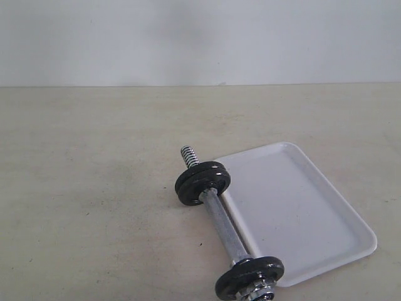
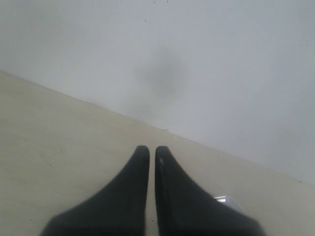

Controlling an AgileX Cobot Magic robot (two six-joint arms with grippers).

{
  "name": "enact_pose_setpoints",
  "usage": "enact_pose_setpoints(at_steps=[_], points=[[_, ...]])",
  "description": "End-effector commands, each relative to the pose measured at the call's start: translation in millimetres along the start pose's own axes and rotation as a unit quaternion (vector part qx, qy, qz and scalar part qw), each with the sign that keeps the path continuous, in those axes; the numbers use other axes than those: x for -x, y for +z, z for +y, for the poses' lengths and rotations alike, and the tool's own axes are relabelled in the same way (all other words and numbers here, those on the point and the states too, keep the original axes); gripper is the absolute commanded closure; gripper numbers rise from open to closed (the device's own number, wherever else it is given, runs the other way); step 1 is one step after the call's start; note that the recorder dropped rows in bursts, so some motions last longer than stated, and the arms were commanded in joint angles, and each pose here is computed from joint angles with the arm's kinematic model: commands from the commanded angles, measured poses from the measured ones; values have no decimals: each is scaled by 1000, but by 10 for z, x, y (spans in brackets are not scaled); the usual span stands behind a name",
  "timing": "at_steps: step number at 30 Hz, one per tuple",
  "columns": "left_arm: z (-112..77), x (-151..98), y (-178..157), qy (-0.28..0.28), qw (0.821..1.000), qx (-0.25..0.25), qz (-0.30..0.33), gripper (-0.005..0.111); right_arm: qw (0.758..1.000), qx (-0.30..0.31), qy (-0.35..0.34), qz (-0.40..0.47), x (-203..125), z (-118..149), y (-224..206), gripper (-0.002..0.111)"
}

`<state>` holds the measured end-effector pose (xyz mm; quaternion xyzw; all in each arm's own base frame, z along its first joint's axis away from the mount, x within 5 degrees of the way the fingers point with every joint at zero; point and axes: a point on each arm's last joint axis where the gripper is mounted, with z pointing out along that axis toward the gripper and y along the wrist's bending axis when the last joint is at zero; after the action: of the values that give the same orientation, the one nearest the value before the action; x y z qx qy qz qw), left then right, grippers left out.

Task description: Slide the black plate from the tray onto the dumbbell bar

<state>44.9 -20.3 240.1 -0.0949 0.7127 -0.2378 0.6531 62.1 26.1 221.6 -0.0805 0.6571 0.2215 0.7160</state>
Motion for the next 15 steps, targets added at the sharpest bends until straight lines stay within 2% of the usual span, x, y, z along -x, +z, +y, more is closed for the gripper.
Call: enact_pose_setpoints(at_steps=[1, 2, 7, 15], points=[[16, -10, 4, 1, 1000, 11, -3, 102, 999, -32, -16, -36, 42, -43, -69, 106], [16, -10, 4, 1, 1000, 11, -3, 102, 998, -38, -26, -34, 34, -48, -85, 106], [19, -9, 4, 1, 1000, 15, -5, 102, 990, -59, -93, 88, -198, -55, -137, 106], [19, -9, 4, 1, 1000, 15, -5, 102, 972, -167, -133, 102, -207, -177, -163, 106]])
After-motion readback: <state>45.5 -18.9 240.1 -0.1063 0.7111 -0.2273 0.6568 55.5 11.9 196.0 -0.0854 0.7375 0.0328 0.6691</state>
